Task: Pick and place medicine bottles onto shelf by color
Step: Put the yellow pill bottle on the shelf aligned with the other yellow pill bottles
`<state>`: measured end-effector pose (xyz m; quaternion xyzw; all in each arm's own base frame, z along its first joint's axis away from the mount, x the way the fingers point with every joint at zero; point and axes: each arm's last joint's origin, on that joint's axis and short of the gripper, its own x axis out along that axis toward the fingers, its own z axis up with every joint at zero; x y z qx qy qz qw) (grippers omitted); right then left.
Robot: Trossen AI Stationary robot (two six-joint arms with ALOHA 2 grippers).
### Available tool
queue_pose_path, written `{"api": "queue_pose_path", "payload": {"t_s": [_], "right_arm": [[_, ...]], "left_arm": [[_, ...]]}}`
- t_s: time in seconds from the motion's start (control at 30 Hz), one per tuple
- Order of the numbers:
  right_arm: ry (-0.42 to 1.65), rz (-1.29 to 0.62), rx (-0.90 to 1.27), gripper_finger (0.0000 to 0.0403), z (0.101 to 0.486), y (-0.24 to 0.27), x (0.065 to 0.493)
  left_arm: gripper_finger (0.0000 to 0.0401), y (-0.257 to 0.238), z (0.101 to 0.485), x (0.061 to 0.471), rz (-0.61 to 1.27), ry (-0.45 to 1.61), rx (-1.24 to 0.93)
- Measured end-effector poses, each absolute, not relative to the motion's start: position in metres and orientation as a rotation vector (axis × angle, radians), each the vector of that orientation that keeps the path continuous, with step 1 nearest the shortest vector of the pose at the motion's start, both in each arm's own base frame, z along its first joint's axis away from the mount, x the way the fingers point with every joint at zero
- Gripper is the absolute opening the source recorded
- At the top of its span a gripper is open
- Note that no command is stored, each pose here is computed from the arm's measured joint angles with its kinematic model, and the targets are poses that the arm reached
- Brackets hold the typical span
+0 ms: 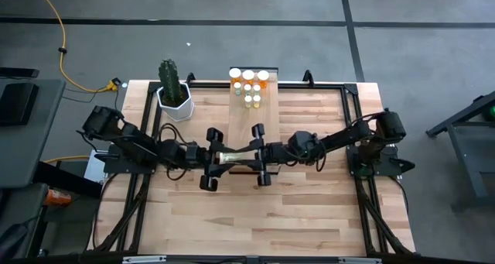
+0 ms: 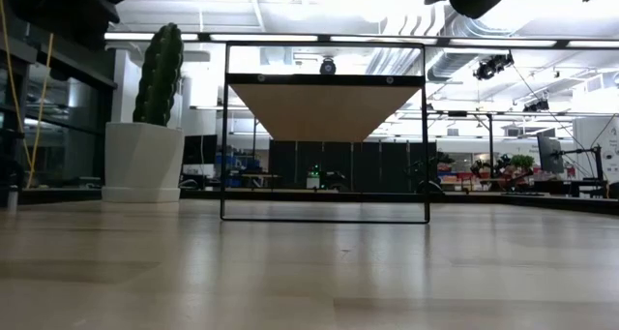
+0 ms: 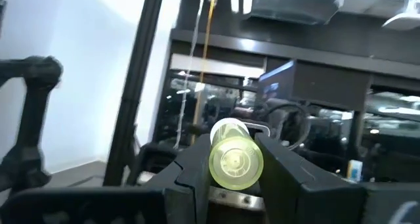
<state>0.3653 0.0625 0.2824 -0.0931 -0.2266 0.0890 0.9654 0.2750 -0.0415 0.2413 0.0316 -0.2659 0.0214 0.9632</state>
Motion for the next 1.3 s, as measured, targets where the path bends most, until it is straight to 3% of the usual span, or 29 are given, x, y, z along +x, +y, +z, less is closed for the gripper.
{"api": "queue_pose_path", "payload": {"t_s": [0.4,1.3], "right_arm": [[-0.448,0.205,-0.197,0.0094,0.283,0.065,0.369],[-0.502,0.152,-0.237,0.0094,0.293,0.063,0.371]], "left_arm": [[0.0170,-0.045,0.247,0.277,-0.038,-0.567,0.045],[0.0170,-0.051,0.267,0.275,-0.006,-0.641,0.059]]}}
